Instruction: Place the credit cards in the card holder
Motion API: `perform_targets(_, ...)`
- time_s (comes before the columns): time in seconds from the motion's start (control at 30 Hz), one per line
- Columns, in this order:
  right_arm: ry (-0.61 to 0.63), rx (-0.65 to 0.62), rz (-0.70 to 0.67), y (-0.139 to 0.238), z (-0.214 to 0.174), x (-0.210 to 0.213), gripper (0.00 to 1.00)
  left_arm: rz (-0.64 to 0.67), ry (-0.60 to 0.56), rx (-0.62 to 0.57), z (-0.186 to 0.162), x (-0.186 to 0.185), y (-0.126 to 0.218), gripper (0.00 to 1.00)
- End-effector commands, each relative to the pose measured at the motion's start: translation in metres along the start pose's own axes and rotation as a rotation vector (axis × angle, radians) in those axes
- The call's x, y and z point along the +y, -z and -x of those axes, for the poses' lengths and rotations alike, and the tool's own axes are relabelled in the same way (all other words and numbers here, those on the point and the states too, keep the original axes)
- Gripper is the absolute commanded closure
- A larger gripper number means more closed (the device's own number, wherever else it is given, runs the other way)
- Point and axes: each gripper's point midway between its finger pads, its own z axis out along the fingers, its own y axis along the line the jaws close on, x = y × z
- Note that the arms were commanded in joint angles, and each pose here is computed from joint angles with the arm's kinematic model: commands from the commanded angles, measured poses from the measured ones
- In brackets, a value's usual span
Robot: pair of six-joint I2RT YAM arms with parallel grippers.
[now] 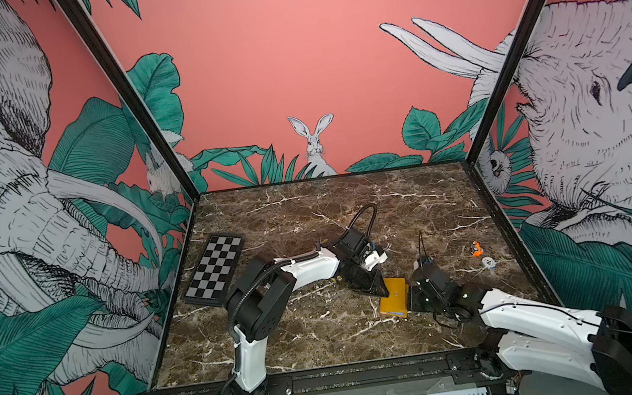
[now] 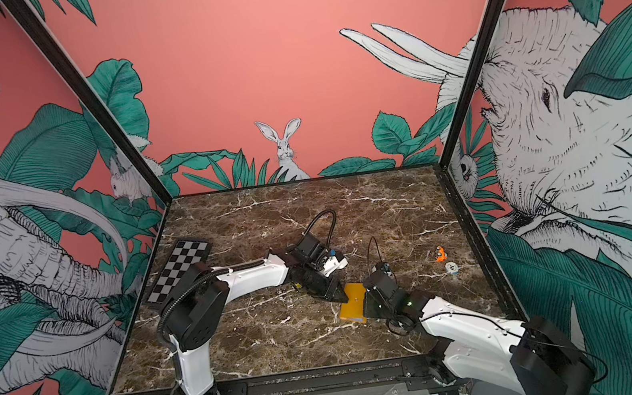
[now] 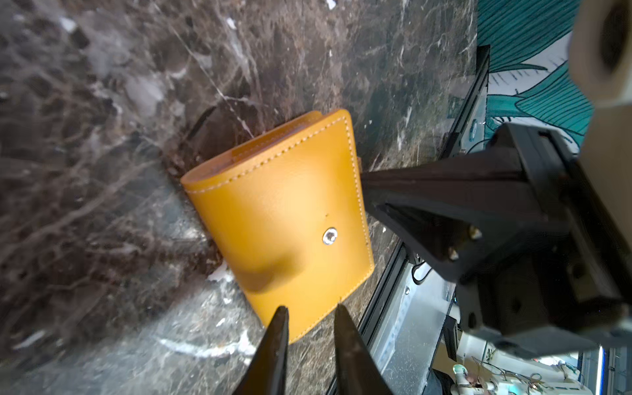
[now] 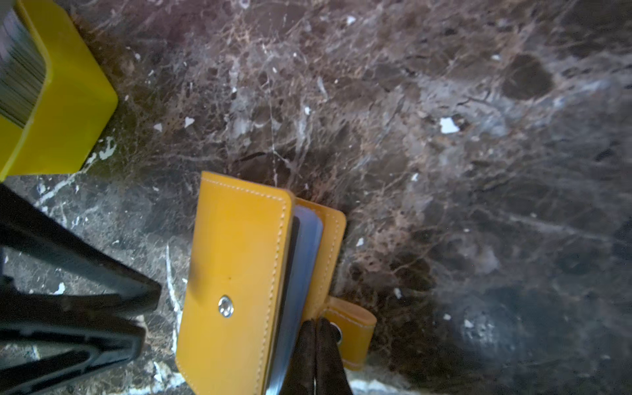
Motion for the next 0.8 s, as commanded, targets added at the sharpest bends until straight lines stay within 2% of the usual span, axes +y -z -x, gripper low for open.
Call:
perform_targets(0.0, 0.014, 0.032, -0.042, -0.004, -0.003, -0.011, 1.0, -0.02, 0.015, -0.022, 0.004, -0.006, 0.002, 0.75)
perform_targets(0.27, 0.045, 0.01, -0.011, -0.003, 0.016, 0.001, 1.0, -0.008, 0.053, -0.024, 0.003, -0.001, -0.008, 0.76)
perform_targets(0.5, 0.075, 0.031, 0.011, -0.002, 0.02, 0.005, 1.0, 0.009, 0.003, -0.058, 0.021, -0.014, -0.005, 0.76)
perform_targets(0.77, 0.14, 0.068, 0.018, 0.0, 0.024, 0.007, 1.0, 0.094, -0.006, -0.068, 0.024, 0.0, -0.007, 0.79)
